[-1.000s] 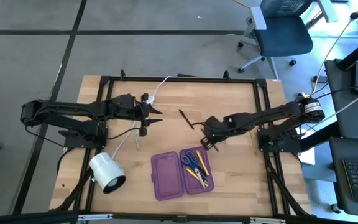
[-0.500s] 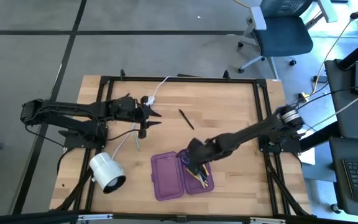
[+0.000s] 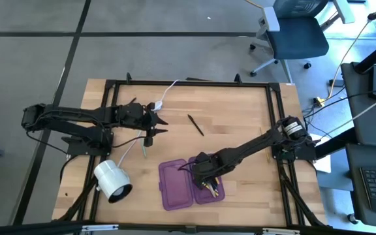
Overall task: Pick & place school supplies into a supply box
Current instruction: Put the black pen into the purple supply box
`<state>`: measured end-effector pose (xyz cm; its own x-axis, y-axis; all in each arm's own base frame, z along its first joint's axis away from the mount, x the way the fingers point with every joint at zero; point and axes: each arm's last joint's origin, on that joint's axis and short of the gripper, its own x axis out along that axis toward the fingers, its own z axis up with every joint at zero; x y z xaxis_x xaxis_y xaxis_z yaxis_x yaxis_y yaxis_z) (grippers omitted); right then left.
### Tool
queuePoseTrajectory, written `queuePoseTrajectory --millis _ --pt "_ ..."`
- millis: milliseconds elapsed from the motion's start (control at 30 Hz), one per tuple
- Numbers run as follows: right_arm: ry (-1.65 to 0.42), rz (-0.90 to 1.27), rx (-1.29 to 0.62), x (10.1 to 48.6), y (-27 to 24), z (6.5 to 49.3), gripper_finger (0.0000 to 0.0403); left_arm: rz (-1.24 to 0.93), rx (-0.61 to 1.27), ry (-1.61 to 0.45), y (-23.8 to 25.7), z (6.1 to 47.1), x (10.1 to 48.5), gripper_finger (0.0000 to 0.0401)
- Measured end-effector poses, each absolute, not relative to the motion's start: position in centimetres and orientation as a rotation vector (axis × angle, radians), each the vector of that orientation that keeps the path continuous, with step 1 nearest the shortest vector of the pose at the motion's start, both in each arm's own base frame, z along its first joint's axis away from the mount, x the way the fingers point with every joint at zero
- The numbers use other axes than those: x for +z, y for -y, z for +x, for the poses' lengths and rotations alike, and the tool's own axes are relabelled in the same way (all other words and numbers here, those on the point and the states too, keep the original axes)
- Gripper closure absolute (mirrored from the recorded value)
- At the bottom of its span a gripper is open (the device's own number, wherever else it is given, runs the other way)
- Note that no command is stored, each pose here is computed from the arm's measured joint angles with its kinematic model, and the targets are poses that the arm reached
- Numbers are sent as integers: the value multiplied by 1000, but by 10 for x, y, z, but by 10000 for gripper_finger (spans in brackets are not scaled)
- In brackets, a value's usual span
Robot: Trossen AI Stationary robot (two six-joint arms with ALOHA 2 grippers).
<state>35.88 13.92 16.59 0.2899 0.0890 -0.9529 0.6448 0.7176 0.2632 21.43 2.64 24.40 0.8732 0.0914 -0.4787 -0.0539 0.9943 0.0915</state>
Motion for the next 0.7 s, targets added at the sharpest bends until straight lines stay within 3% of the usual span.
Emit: queuePoseTrajectory --millis 467,700 --pt "-1273 646 -389 166 -140 355 315 74 74 -528 -26 213 242 272" --pt "-1274 554 -375 191 -137 353 292 74 74 -528 -26 213 242 271"
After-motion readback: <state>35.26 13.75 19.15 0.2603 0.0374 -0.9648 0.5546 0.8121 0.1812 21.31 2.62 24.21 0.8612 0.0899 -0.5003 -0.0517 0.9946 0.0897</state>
